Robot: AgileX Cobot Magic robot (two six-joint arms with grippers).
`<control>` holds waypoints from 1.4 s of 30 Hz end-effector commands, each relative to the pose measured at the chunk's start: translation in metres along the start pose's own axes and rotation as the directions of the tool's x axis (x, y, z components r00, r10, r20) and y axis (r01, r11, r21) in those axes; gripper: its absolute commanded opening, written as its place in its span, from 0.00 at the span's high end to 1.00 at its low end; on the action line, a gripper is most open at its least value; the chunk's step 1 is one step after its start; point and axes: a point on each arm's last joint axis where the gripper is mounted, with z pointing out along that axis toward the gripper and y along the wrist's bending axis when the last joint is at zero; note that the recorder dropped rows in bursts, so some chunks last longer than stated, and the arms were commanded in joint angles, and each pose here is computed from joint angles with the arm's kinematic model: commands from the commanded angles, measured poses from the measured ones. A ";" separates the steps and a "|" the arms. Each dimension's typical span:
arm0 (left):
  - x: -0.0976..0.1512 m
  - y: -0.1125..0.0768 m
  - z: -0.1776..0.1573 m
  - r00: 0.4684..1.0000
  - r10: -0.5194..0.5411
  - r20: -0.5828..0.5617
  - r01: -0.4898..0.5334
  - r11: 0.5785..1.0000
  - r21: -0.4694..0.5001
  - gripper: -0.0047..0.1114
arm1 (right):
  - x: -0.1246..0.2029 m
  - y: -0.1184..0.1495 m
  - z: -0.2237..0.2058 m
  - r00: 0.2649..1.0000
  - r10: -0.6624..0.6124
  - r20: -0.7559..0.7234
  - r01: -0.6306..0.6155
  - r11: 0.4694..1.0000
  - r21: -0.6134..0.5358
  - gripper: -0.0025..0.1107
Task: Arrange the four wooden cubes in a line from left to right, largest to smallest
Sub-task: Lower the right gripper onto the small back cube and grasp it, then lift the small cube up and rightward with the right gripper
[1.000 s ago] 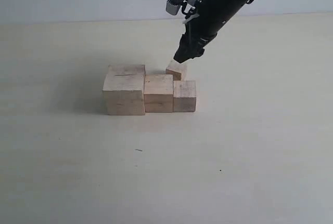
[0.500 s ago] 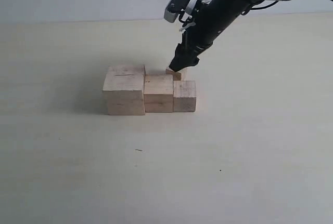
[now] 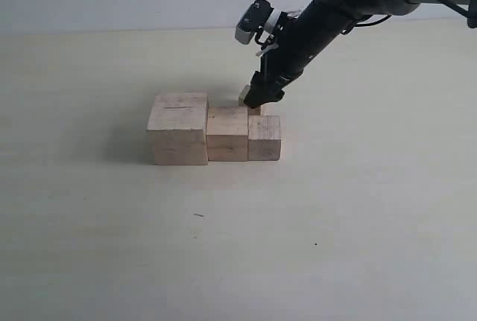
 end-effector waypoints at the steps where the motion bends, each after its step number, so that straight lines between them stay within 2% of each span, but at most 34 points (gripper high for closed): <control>1: 0.000 0.000 0.000 1.000 0.002 0.005 -0.002 1.000 -0.002 0.96 | 0.000 0.000 0.004 1.000 0.002 0.002 -0.002 1.000 -0.001 0.48; 9: 0.000 0.000 0.000 1.000 0.002 0.005 -0.002 1.000 -0.002 0.96 | 0.003 0.000 0.008 1.000 0.013 -0.006 -0.013 1.000 -0.010 0.48; 11: 0.000 0.000 0.000 1.000 0.002 0.005 -0.002 1.000 -0.002 0.96 | 0.003 0.000 0.008 1.000 0.016 -0.006 -0.016 1.000 -0.010 0.52; 13: 0.000 0.000 0.000 1.000 0.002 0.005 -0.002 1.000 -0.002 0.96 | 0.003 0.000 0.008 1.000 0.021 -0.006 -0.021 1.000 -0.010 0.61; 18: 0.000 0.000 0.000 1.000 0.002 0.005 -0.002 1.000 -0.002 0.96 | -0.003 0.001 -0.003 0.997 0.072 0.005 -0.072 0.997 -0.009 0.94; 19: 0.000 0.000 0.000 1.000 0.002 0.005 -0.002 1.000 -0.002 0.96 | -0.005 0.002 -0.007 0.998 0.068 0.007 -0.068 0.998 -0.009 0.98; 24: 0.000 0.000 0.000 1.000 0.002 0.005 -0.002 1.000 -0.002 0.96 | -0.017 0.005 -0.042 1.000 0.017 -0.022 -0.016 0.999 0.041 0.98; 30: 0.000 0.000 0.000 1.000 0.002 0.005 -0.002 1.000 -0.002 0.96 | -0.015 0.014 -0.095 0.973 -0.112 -0.204 0.125 0.991 0.052 0.98; 34: 0.000 0.000 0.000 1.000 0.002 0.005 -0.002 1.000 -0.002 0.96 | -0.005 0.015 -0.125 0.975 -0.056 -0.214 0.054 0.998 -0.018 0.98; 39: 0.000 0.000 0.000 1.000 0.002 0.005 -0.002 1.000 -0.002 0.96 | 0.022 -0.011 -0.149 0.988 0.084 -0.126 -0.086 0.996 -0.014 0.98; 42: 0.000 0.000 0.000 1.000 0.002 0.005 -0.002 1.000 -0.002 0.96 | 0.032 -0.014 -0.149 0.991 0.126 -0.040 -0.129 0.989 -0.076 0.98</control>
